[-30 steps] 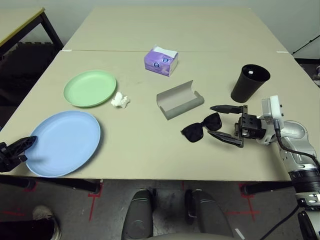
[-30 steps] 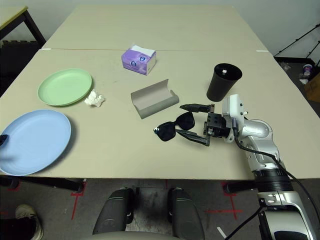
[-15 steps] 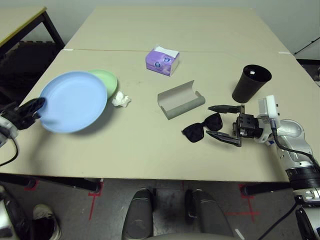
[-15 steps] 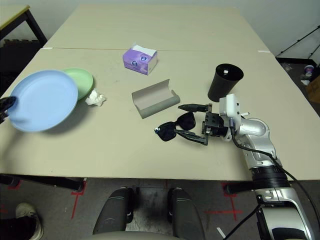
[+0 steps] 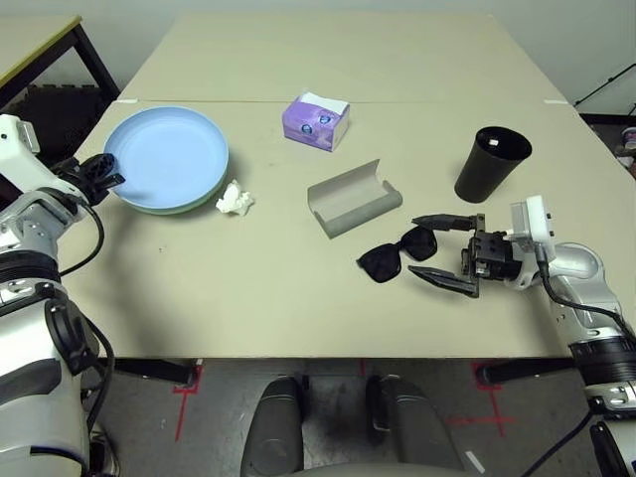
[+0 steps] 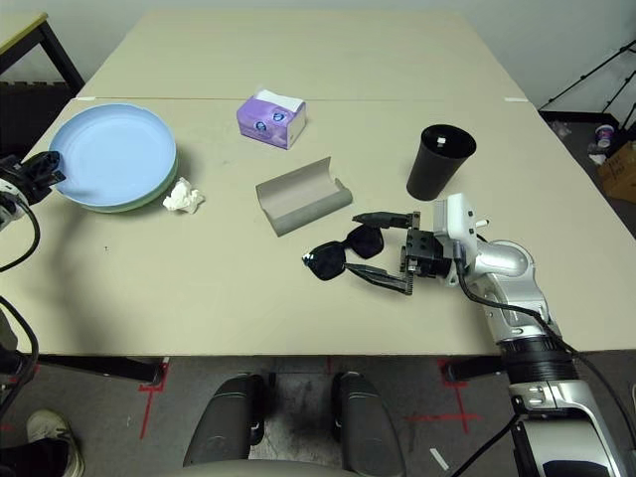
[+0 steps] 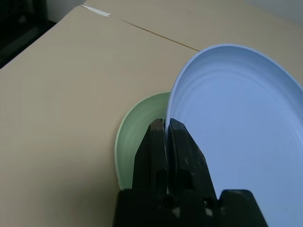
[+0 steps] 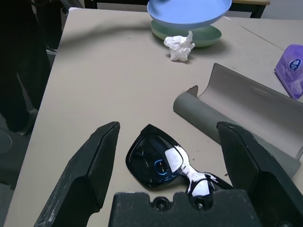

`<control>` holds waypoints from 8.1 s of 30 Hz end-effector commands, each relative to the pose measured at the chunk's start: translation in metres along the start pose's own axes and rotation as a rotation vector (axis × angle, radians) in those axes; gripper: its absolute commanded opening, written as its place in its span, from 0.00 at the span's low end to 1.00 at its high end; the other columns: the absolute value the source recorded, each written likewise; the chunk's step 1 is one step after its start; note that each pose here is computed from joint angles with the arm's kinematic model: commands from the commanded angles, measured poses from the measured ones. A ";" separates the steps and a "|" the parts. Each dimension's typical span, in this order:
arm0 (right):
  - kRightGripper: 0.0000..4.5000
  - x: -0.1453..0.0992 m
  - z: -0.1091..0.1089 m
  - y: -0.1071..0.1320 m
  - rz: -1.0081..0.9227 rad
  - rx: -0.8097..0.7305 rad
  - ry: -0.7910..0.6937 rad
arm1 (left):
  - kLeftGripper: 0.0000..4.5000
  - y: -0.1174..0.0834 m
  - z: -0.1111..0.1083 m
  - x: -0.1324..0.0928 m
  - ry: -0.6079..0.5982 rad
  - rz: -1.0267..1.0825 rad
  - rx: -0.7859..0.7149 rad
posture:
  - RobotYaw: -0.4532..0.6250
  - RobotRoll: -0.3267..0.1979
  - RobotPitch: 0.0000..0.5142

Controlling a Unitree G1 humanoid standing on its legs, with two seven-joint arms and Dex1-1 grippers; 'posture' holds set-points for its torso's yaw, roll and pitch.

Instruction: Organize and tidy the items on the table.

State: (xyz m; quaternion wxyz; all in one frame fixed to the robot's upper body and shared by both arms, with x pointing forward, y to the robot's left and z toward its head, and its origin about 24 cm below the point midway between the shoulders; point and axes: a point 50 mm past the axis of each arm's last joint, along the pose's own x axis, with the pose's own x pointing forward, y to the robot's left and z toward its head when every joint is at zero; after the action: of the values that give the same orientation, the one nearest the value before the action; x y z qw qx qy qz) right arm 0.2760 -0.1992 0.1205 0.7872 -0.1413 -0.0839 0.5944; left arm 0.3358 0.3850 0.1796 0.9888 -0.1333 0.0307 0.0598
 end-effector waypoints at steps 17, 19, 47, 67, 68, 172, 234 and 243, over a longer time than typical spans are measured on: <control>1.00 -0.002 0.002 0.001 -0.005 0.001 0.003 | 0.66 0.001 0.003 0.000 -0.036 0.016 0.047 | 0.46 0.62 0.24; 1.00 -0.002 0.002 0.001 -0.005 0.001 0.004 | 0.84 0.001 0.004 0.000 -0.037 0.007 0.054 | 0.46 0.62 0.23; 1.00 0.001 0.001 0.005 -0.009 0.001 -0.003 | 0.99 -0.100 -0.069 0.000 0.194 -0.755 0.429 | 0.45 0.62 0.23; 1.00 0.002 0.002 0.005 -0.025 0.005 -0.007 | 0.99 -0.091 -0.074 0.002 0.273 -0.709 0.590 | 0.44 0.62 0.22; 1.00 0.002 0.002 0.005 -0.026 0.005 -0.007 | 0.91 -0.091 -0.075 0.003 0.275 -0.708 0.594 | 0.44 0.62 0.22; 1.00 0.012 0.064 -0.043 0.241 -0.141 0.377 | 1.00 -0.174 -0.100 -0.055 0.154 -1.383 0.668 | 0.44 0.62 0.29; 1.00 0.083 0.084 -0.034 0.445 -0.686 0.879 | 1.00 -0.189 -0.102 -0.078 0.164 -1.430 0.698 | 0.47 0.62 0.42; 1.00 0.089 0.081 -0.039 0.487 -0.760 0.901 | 1.00 -0.191 -0.102 -0.077 0.159 -1.418 0.699 | 0.49 0.62 0.42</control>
State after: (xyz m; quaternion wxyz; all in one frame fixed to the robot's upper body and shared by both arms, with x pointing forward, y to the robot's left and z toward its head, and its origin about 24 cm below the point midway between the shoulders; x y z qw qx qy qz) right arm 0.3120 -0.1158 0.2090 0.4967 -0.6556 0.0853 0.5624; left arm 0.2825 0.1700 0.1383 0.7768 0.1934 0.0262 -0.5988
